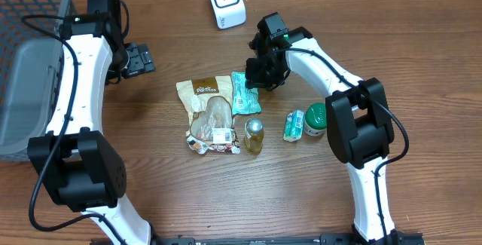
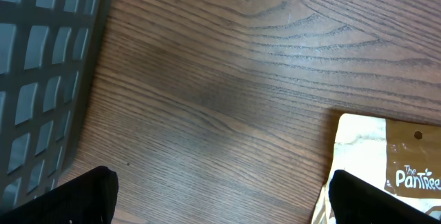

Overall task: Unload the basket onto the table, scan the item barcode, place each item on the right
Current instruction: 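Move the right gripper over the light-green packet and grasp it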

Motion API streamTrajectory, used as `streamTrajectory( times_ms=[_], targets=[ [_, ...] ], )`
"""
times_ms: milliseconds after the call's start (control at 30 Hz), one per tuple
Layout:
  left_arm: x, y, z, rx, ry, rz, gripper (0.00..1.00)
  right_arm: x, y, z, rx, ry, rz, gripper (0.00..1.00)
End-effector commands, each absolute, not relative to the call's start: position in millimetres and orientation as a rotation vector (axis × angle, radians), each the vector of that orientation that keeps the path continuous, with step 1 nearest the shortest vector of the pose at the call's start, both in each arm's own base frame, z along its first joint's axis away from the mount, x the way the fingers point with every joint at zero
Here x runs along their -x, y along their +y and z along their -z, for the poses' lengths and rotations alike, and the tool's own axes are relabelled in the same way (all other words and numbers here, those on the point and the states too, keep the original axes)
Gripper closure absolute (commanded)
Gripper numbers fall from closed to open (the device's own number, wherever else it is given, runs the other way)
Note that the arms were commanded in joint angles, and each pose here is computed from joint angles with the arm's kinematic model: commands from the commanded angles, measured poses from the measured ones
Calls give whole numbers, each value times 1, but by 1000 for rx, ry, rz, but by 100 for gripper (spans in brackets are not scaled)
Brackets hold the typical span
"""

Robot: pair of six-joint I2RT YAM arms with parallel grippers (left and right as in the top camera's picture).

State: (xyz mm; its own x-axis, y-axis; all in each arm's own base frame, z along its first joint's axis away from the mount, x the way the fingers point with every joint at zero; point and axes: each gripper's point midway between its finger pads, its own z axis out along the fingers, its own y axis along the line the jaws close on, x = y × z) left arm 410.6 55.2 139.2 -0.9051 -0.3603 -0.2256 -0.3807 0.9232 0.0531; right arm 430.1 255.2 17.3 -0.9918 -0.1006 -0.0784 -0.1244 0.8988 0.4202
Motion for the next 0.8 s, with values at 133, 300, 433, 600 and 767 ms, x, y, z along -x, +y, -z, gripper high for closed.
streamTrajectory(
  times_ms=[133,300,433,600,767],
  targets=[
    [-414,55,-151,543,2839,-153,0,-455,193,-16,-27,2991,-265,96],
    [-414,55,-151,543,2839,-153,0,-466,189,-47,-27,2923,-241,96],
    [-414,55,-151,543,2839,-152,0,-463,190,-69,-27,2904,-274,96],
    [-414,55,-151,543,2839,-153,1,-438,188,-92,-28,2964,-329,96],
    [-414,55,-151,543,2839,-153,0,-410,187,-86,-35,3083,-347,96]
  ],
)
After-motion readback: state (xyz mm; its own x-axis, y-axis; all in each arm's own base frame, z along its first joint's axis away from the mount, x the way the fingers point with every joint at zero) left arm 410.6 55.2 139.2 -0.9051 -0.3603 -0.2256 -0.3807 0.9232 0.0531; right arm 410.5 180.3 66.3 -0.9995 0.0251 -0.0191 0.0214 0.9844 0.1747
